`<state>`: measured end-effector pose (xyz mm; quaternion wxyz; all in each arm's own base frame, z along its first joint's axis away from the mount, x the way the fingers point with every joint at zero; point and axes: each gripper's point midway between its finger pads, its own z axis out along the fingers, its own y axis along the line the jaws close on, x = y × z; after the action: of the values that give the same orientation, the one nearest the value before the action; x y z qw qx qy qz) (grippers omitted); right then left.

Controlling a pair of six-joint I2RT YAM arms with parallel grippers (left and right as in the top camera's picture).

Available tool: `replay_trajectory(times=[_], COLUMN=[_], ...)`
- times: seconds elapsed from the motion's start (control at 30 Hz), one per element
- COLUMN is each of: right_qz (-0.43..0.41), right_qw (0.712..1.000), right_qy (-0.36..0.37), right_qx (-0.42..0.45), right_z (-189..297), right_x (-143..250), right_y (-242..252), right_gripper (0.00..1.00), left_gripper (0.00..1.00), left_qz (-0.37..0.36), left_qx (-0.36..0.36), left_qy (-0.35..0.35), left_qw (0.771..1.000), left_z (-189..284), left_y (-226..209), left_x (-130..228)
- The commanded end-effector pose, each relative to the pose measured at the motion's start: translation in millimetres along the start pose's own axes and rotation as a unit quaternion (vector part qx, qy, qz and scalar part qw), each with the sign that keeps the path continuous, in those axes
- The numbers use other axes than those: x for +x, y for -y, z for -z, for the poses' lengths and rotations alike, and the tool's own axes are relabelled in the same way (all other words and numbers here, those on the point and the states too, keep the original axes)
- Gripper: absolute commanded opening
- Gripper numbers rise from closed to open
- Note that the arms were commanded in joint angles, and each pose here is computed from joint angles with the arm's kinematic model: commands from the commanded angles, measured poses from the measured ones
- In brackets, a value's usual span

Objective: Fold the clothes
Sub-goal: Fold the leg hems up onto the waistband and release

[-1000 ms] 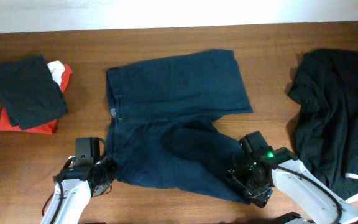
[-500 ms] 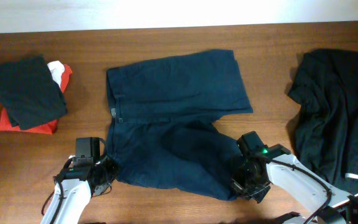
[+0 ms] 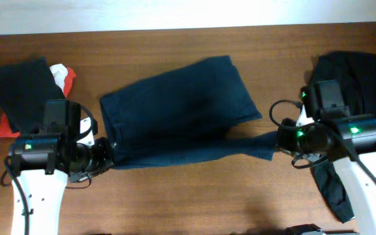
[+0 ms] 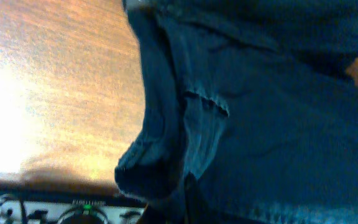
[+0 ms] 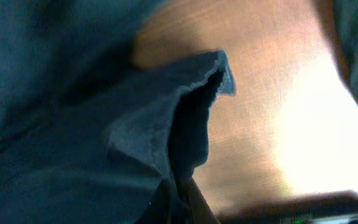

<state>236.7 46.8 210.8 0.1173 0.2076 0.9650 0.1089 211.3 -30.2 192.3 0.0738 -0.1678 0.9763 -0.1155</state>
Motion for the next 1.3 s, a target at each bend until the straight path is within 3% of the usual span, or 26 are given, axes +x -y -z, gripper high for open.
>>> replay_trajectory(times=[0.0, 0.1, 0.27, 0.43, 0.53, 0.57, 0.6, 0.63, 0.67, 0.77, 0.8, 0.87, 0.9, 0.93, 0.97, 1.07, 1.1, 1.17, 1.27], right_qz=[0.075, 0.112, 0.146, 0.195, 0.219, 0.221, 0.222, 0.223, 0.223, 0.212, 0.208, 0.214, 0.223, 0.224, 0.224, 0.231, 0.221, 0.144, 0.08], right_qw=[0.989, 0.974, 0.967, 0.952, 0.942, 0.94, 0.934, 0.93, 0.925, 0.952, 0.963, 0.97, 0.972, 0.973, 0.974, 0.97, 0.97, 0.963, 0.96], right_qy=[0.126, 0.198, 0.204, 0.216, 0.229, 0.234, 0.251, 0.264, 0.278, 0.198, 0.155, 0.101, 0.058, 0.026, -0.002, -0.074, -0.079, -0.087, -0.098], right_qx=[0.013, -0.017, -0.043, -0.095, -0.111, -0.115, -0.122, -0.127, -0.132, -0.096, -0.077, -0.053, -0.043, -0.04, -0.027, 0.026, 0.066, 0.211, 0.25], right_z=[28.5, 23.2, -57.2, -124.8, -158.5, -168.1, -174.5, -172.2, -167.9, -190.3, -199.4, -214.7, -231.5, -244.7, -255.1, -262.8, -260.9, -243.0, -230.3], right_x=[-54.0, -104.4, -171.7, -199.8, -207.0, -210.4, -218.9, -224.0, -229.6, -202.8, -185.3, -163.9, -146.9, -134.2, -123.1, -93.7, -92.6, -91.1, -93.3], right_y=[-3.9, -32.5, -69.1, -115.6, -138.6, -142.6, -147.3, -151.1, -154.0, -125.5, -112.3, -95.7, -85.7, -79.0, -69.3, -36.8, -21.4, 36.4, 70.8], right_gripper=[0.04, 0.04, 0.04, 0.04, 0.07, 0.11, 0.4, 0.81, 0.92, 0.81, 0.72, 0.55, 0.52, 0.52, 0.5, 0.49, 0.44, 0.3, 0.27], left_gripper=[0.0, 0.0, 0.0, 0.0, 0.01, 0.07, 0.52, 0.68, 0.72, 0.78, 0.79, 0.82, 0.85, 0.93, 0.96, 0.97, 0.99, 0.99, 0.99], left_qz=[-0.028, 0.026, 0.176, 0.22, 0.228, 0.225, 0.222, 0.218, 0.186, 0.11, 0.11, 0.123, 0.135, 0.133, 0.122, 0.117, 0.112, 0.064, -0.006], left_qx=[-0.023, -0.042, -0.081, -0.098, -0.085, -0.08, -0.069, -0.056, -0.011, 0.045, 0.045, 0.028, 0.002, -0.013, -0.019, -0.028, -0.027, -0.004, 0.033], left_qy=[0.057, 0.111, 0.109, 0.094, 0.116, 0.125, 0.147, 0.163, 0.184, 0.23, 0.23, 0.164, 0.09, 0.04, 0.021, -0.007, -0.01, -0.018, -0.025], left_qw=[0.998, 0.993, 0.975, 0.966, 0.963, 0.963, 0.962, 0.961, 0.965, 0.966, 0.966, 0.978, 0.987, 0.99, 0.992, 0.993, 0.993, 0.998, 0.999], left_z=[15.1, 8.4, -54.9, -132.3, -150.6, -154.9, -156.7, -154.7, -148.8, -99.9, -91.2, -103.9, -121.1, -136.2, -145.5, -157.0, -157.4, -157.8, -157.9], left_y=[-5.5, -16.2, -52.4, -69.1, -68.8, -67.1, -64.8, -60.5, -45.0, -19.8, -19.3, -23.2, -29.5, -32.0, -33.4, -39.1, -39.2, -31.3, -19.0], left_x=[-24.0, -68.7, -136.0, -174.7, -194.7, -201.7, -214.5, -223.9, -241.7, -280.8, -280.2, -248.1, -211.7, -187.7, -177.5, -159.2, -157.8, -155.8, -153.4])
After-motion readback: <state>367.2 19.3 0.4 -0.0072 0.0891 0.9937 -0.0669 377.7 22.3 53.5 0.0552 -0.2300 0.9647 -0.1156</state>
